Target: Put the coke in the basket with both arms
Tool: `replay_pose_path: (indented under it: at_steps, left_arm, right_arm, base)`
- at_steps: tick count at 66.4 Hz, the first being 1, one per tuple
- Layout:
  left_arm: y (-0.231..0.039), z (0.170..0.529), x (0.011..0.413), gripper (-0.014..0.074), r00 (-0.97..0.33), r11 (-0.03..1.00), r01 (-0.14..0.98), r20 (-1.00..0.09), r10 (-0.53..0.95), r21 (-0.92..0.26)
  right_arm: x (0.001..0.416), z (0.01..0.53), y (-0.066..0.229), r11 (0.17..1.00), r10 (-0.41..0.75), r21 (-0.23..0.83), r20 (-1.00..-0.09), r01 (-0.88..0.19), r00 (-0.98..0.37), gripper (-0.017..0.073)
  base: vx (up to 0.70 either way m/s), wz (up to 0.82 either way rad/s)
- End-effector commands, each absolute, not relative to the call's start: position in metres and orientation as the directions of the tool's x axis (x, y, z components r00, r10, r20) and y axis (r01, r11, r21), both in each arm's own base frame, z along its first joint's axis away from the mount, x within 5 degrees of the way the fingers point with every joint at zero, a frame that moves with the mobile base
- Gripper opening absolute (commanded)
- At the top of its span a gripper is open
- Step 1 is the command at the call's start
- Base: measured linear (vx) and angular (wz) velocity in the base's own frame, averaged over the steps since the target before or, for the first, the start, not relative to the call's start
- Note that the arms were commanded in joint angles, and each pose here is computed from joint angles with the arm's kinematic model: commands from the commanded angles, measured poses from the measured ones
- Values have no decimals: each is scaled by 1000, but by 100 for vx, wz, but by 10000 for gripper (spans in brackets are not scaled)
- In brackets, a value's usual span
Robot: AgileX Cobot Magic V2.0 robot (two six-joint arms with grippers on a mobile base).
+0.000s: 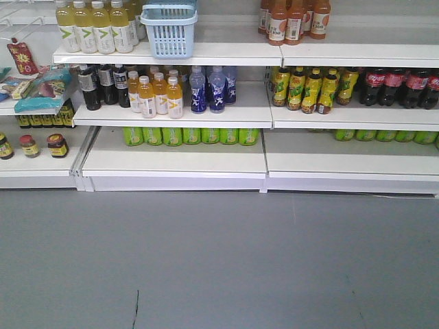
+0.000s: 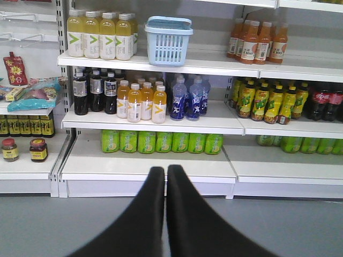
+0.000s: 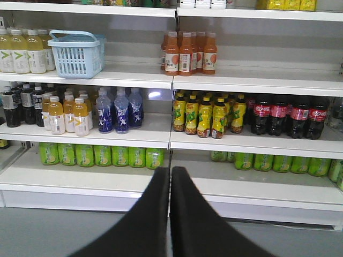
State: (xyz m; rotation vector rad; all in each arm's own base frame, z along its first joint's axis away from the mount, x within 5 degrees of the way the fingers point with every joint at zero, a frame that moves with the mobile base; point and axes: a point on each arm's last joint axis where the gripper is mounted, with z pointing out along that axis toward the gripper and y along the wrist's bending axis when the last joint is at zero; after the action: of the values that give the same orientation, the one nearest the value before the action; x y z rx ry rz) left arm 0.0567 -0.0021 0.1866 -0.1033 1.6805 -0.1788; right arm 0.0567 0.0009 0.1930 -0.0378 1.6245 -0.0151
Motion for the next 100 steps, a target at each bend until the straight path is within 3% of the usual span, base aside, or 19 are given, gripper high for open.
replay_pose_path:
  at_steps: [1, 50, 100]
  left_arm:
    - [-4, 195, 56, -6, -28, 978, 70, -981, -194, -196]
    - [-4, 195, 56, -6, -28, 978, 70, -981, -194, -196]
    - [-4, 195, 56, -6, -28, 978, 70, -981, -194, -196]
  right_arm:
    - [56, 198, 1, 999, -33, -33, -999, -11, 34, -5]
    - [56, 198, 1, 999, -33, -33, -999, -11, 34, -5]
    - [56, 198, 1, 999, -33, -33, -999, -11, 34, -5]
  base:
    - [0, 0]
    - [2, 1]
    - [19, 0]
